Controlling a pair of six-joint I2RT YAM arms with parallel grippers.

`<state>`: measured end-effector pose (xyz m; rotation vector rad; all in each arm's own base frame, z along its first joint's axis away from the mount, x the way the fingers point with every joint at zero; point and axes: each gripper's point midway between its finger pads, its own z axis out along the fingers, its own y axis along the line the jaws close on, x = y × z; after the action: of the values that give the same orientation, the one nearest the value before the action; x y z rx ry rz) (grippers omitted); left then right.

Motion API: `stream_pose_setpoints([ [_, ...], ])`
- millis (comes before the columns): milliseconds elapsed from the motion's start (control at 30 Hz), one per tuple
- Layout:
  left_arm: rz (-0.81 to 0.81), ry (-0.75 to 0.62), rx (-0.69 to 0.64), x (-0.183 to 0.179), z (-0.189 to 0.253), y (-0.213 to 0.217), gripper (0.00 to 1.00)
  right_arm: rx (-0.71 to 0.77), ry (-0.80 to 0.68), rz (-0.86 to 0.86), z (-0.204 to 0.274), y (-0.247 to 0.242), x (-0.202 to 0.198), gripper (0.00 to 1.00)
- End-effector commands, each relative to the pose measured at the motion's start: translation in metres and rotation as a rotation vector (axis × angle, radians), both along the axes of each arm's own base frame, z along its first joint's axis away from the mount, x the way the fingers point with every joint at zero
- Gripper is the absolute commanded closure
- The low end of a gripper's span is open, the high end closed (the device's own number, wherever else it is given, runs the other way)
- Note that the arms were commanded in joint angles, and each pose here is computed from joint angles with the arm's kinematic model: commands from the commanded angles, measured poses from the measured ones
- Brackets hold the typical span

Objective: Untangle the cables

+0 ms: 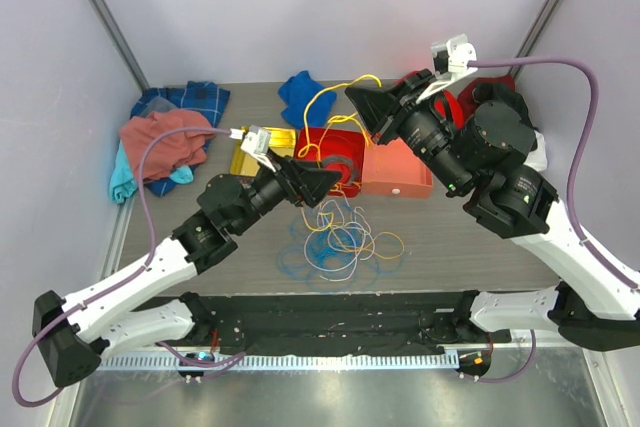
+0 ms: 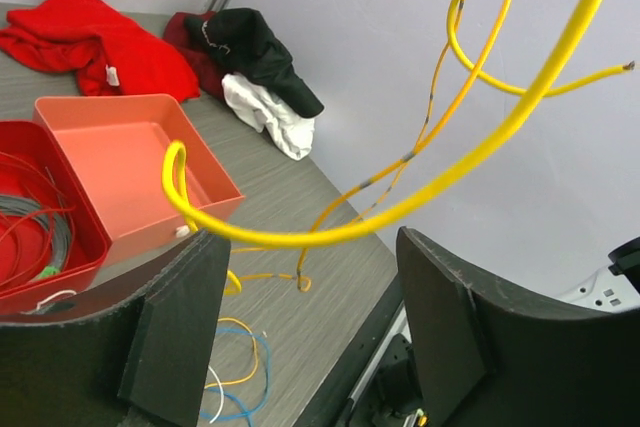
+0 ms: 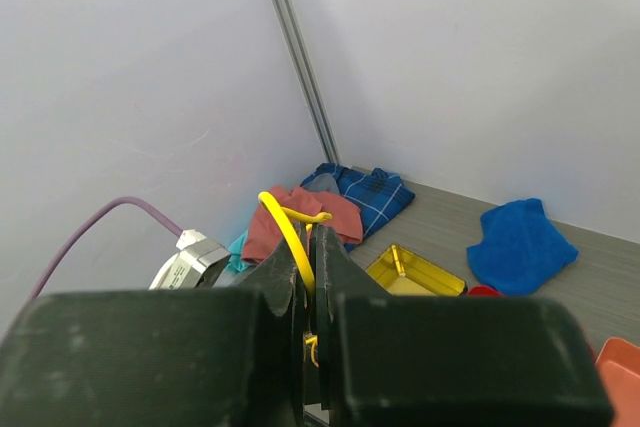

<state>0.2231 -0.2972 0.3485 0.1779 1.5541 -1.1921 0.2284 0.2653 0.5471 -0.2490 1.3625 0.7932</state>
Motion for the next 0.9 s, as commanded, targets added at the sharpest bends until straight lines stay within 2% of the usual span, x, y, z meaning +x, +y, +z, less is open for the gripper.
stream_pose_setpoints([
  [0, -0.040, -0.107, -0.075, -0.006, 0.045, -0.005, 0.31, 0.047, -0.041, -0.002, 0.018, -0.012, -0.007, 0.99],
  [100, -0.046, -0.103, -0.071, -0.005, 0.042, -0.008, 0.41, 0.044, -0.043, -0.004, 0.017, -0.012, -0.007, 0.99],
  [133, -0.047, -0.104, -0.072, -0.005, 0.043, -0.008, 0.46, 0.044, -0.043, -0.003, 0.017, -0.012, -0.008, 0.99],
  [200, -0.046, -0.097, -0.067, -0.004, 0.040, -0.009, 0.49, 0.040, -0.044, -0.008, 0.016, -0.013, -0.006, 0.99],
  [300, -0.050, -0.090, -0.062, -0.004, 0.036, -0.010, 0.62, 0.043, -0.045, -0.010, 0.017, -0.014, -0.007, 0.99],
  [333, -0.053, -0.089, -0.065, -0.005, 0.037, -0.010, 0.74, 0.041, -0.046, -0.017, 0.017, -0.015, -0.007, 0.99],
  [400, -0.051, -0.080, -0.058, -0.007, 0.036, -0.007, 0.86, 0.041, -0.048, -0.027, 0.018, -0.018, -0.006, 0.99],
  [433, -0.044, -0.044, -0.021, -0.007, 0.025, -0.005, 1.00, 0.041, -0.050, -0.039, 0.019, -0.019, -0.005, 0.99],
  [500, 0.012, 0.022, 0.033, -0.001, 0.006, 0.004, 1.00, 0.050, -0.059, -0.054, 0.024, -0.024, -0.005, 0.99],
  [600, 0.063, 0.167, 0.137, -0.001, -0.047, 0.017, 1.00, 0.062, -0.071, -0.104, 0.033, -0.034, -0.001, 0.99],
  [867, 0.149, 0.526, 0.209, -0.017, -0.170, 0.037, 1.00, 0.127, -0.135, -0.214, 0.071, -0.060, 0.002, 0.99],
])
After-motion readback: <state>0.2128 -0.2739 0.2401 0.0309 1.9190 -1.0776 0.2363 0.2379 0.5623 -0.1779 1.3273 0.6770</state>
